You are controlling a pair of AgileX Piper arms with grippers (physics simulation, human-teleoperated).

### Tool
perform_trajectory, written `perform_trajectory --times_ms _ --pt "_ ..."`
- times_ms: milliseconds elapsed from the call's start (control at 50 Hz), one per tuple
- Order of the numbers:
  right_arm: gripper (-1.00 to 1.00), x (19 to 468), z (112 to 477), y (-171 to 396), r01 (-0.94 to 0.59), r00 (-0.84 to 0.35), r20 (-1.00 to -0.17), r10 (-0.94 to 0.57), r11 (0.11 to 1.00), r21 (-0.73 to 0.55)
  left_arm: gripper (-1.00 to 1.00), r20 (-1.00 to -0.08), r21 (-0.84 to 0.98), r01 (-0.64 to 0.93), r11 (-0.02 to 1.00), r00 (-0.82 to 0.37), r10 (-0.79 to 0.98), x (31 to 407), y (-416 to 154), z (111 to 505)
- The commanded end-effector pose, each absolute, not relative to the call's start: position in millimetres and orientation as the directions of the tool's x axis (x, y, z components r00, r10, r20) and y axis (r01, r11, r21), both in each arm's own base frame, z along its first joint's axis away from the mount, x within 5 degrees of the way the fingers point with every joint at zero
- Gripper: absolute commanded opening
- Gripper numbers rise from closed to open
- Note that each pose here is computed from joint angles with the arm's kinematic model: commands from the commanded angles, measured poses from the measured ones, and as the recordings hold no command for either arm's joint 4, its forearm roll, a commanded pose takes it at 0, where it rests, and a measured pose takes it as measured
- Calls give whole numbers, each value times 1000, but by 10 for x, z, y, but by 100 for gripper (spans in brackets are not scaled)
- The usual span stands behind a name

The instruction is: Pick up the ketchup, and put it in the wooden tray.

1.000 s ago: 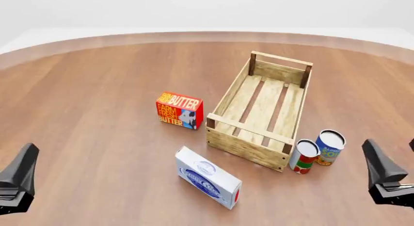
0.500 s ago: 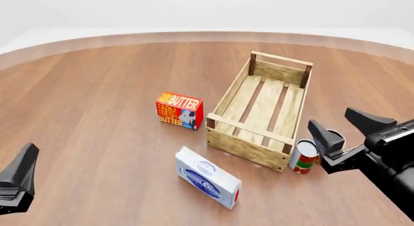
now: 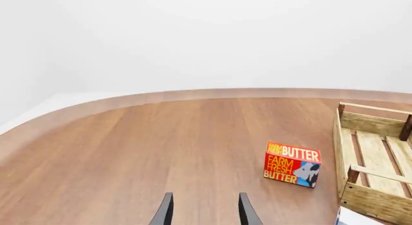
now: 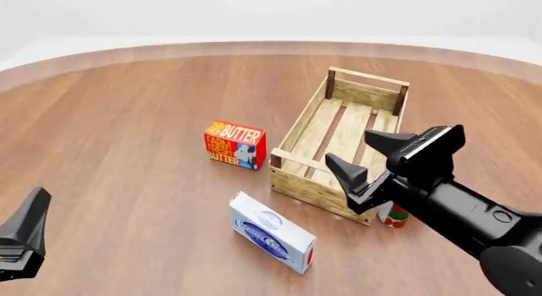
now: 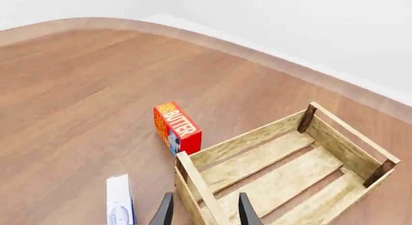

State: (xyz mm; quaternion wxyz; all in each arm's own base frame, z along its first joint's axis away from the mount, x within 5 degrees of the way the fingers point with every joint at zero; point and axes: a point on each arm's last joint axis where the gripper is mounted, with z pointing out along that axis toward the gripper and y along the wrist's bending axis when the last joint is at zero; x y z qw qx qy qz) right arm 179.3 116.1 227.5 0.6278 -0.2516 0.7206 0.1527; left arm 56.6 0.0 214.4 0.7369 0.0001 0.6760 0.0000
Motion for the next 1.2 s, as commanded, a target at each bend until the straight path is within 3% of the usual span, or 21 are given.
perform_trajectory --times_ms 20,660,1200 --pt "100 1865 2300 1570 -654 -82 -980 -181 752 -84 100 -996 0 0 1000 86 0 566 0 2144" --pt "100 1708 2209 2605 -843 -48 -973 -228 531 -82 100 -996 0 0 1000 86 0 566 0 2144" --pt "100 1111 1976 3469 -955 -42 -966 -253 296 -36 100 -996 0 0 1000 86 0 566 0 2144"
